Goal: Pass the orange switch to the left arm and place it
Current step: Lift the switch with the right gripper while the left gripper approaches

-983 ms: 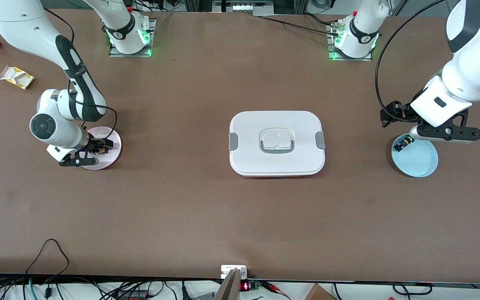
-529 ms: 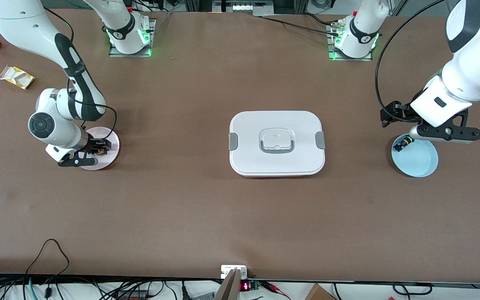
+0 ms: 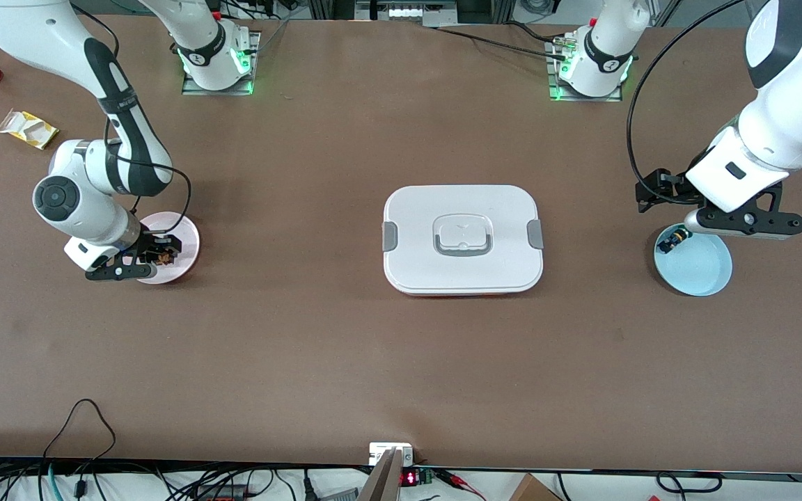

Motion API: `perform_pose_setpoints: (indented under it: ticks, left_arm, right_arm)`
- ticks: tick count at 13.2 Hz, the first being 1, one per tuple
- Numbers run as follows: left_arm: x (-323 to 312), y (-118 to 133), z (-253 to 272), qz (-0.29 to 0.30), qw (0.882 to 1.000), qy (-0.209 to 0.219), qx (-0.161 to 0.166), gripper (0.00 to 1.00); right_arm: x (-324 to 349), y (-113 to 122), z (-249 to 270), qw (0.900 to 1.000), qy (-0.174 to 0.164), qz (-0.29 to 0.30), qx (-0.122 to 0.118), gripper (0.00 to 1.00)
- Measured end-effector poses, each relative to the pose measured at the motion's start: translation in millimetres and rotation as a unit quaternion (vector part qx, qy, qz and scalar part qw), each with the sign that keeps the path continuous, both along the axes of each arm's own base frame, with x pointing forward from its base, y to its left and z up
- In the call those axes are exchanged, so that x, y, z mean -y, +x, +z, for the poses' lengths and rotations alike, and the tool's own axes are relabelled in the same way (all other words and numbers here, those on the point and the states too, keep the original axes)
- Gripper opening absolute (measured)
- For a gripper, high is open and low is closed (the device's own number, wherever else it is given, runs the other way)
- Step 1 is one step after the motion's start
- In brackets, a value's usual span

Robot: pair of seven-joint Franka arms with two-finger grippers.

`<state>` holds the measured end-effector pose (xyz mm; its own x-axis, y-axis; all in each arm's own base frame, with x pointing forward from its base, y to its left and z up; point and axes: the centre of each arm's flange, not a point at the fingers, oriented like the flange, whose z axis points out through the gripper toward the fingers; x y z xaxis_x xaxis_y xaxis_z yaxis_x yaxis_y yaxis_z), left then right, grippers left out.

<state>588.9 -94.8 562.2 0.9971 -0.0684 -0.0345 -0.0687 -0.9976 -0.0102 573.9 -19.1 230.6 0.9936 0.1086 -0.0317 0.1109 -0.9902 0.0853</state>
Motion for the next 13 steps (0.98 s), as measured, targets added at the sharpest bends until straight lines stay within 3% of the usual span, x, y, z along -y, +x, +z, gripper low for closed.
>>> perform_pose_setpoints:
  ticks: [4, 8, 11, 13]
  left_arm:
    - [3.9, -19.8, 2.9, -0.006, 0.997, 0.011, -0.074, 1.0]
    - [21.4, -35.2, 4.1, -0.02, 0.992, -0.002, -0.121, 1.0]
    - [31.4, -38.9, 4.1, -0.018, 0.987, -0.07, -0.142, 1.0]
    - [33.6, -42.3, 2.2, -0.014, 0.979, -0.116, -0.169, 1.0]
  right_arm:
    - [-8.6, 2.4, 23.5, 1.0, 0.001, 0.007, 0.013, 0.73]
    - [-20.4, 8.5, 65.4, 1.0, -0.001, 0.012, -0.005, 0.73]
    - [-36.7, 14.5, 107.9, 0.999, 0.002, 0.036, -0.019, 0.73]
    - [-49.6, 15.3, 135.9, 0.998, 0.035, 0.045, -0.02, 0.73]
